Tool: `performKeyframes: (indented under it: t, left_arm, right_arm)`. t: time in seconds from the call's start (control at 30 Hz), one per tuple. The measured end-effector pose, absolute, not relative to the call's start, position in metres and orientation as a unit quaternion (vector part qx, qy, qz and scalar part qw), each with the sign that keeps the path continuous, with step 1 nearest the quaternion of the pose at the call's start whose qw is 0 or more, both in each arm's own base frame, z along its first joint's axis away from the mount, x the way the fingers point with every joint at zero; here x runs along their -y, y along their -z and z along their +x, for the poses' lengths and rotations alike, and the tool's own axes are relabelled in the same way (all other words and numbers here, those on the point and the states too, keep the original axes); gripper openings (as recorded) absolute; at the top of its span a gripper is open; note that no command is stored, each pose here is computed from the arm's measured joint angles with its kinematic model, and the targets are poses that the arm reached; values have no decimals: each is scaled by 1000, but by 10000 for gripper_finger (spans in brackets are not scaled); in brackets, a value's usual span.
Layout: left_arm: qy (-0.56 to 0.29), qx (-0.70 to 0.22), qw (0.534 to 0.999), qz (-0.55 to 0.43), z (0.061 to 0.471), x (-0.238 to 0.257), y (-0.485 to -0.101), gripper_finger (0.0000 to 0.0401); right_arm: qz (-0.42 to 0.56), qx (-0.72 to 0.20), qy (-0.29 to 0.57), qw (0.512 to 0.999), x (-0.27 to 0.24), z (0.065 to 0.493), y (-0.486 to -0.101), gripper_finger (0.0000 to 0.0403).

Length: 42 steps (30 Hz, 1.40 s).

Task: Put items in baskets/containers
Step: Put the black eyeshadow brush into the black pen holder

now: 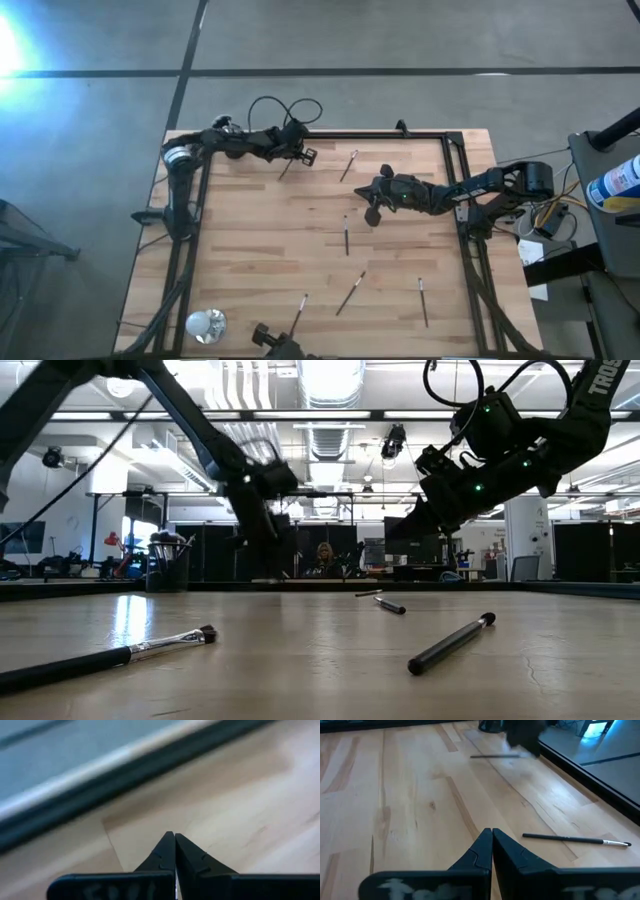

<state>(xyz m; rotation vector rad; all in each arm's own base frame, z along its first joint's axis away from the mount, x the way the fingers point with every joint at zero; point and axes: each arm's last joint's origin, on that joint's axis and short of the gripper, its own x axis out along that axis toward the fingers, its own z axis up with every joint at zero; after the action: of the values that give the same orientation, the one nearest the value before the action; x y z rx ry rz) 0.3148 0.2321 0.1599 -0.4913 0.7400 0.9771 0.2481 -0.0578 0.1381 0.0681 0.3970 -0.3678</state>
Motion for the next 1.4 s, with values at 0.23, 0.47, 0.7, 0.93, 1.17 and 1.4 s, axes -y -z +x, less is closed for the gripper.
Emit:
performKeyframes:
  t: [0.23,0.47,0.7,0.93,1.17,1.4]
  left_arm:
    - [-467,-287,814,-190,305,-207,-208,0]
    - [-488,-168,842,-154,277,-164,-244,0]
    - [-529,-2,841,-111,223,-123,-244,0]
    - [-552,132,823,-36,171,-102,-224,0]
    - [-602,141,785,47,144,-107,-217,0]
    - [-628,137,763,71,122,-140,-215,0]
  right_arm:
    - [34,-196,182,963,58,248,-138,8]
    - [34,-199,182,962,58,247,-137,8]
    - [34,-200,182,962,57,246,-136,8]
    - [34,-183,182,965,58,247,-139,8]
    - [41,-174,183,967,58,248,-140,8]
    - [43,-172,184,967,58,248,-140,8]
